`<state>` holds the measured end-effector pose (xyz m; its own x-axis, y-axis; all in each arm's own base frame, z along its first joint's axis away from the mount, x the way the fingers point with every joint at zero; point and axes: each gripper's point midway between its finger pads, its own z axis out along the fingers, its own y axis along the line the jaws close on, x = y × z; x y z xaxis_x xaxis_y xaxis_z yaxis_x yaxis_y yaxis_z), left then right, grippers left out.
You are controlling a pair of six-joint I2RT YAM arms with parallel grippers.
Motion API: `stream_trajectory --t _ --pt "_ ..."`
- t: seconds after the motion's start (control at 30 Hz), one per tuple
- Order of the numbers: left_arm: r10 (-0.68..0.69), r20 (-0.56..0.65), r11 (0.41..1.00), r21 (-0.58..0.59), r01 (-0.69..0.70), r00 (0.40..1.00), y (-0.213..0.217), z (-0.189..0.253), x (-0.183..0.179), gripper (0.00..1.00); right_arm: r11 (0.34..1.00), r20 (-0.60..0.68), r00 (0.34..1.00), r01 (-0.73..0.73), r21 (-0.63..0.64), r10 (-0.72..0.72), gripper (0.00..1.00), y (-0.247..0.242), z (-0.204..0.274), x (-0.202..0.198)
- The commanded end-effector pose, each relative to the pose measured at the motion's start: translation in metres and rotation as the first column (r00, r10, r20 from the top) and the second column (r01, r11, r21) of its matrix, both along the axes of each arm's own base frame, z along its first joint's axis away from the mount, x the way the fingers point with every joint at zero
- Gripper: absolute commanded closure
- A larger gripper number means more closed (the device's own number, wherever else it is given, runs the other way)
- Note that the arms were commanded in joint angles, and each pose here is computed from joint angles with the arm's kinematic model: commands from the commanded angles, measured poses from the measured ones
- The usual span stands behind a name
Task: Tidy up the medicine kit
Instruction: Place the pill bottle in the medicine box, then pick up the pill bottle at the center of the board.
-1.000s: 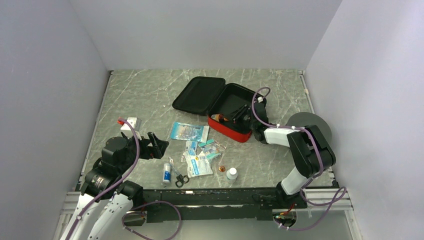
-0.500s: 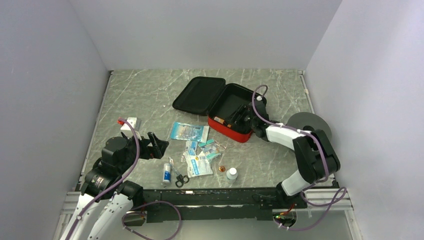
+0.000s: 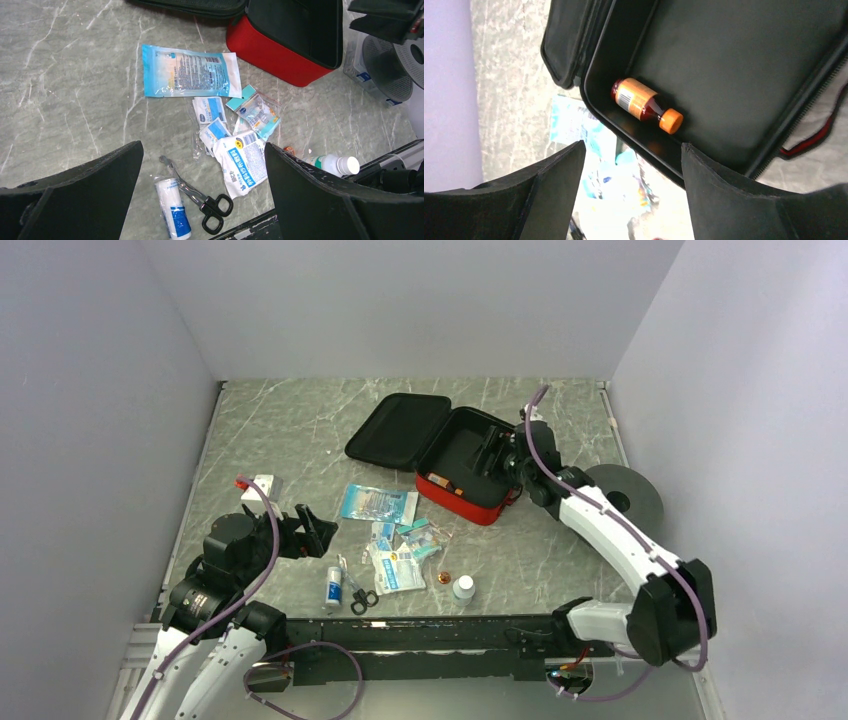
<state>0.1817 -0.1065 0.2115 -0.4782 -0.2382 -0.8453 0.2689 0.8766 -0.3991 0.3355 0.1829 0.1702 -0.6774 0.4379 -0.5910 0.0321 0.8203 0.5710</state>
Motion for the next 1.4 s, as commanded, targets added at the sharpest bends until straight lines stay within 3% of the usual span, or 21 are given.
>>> stream_trajectory --t 0.0,0.27,0.7,1.37 --pt "-0.011 0.047 0.999 -0.031 0.012 0.999 -0.004 0.018 0.001 0.01 0.989 0.041 0.997 -0.052 -0.137 0.059 0.27 -0.018 0.022 -0.021" --pt "-0.006 0.043 1.000 -0.029 0.007 0.999 -0.003 0.017 0.001 0.01 0.953 0.100 0.963 -0.228 -0.200 0.252 0.27 -0.008 0.040 -0.064" --pt "-0.002 0.031 1.000 -0.021 0.002 1.000 -0.002 0.016 0.002 0.01 0.792 0.104 0.814 -0.514 -0.330 0.571 0.25 0.033 0.042 -0.139" --pt "-0.008 0.035 1.000 -0.026 0.009 0.999 -0.003 0.018 0.000 0.01 0.686 -0.163 0.821 -0.552 -0.474 0.547 0.30 0.028 -0.026 -0.206"
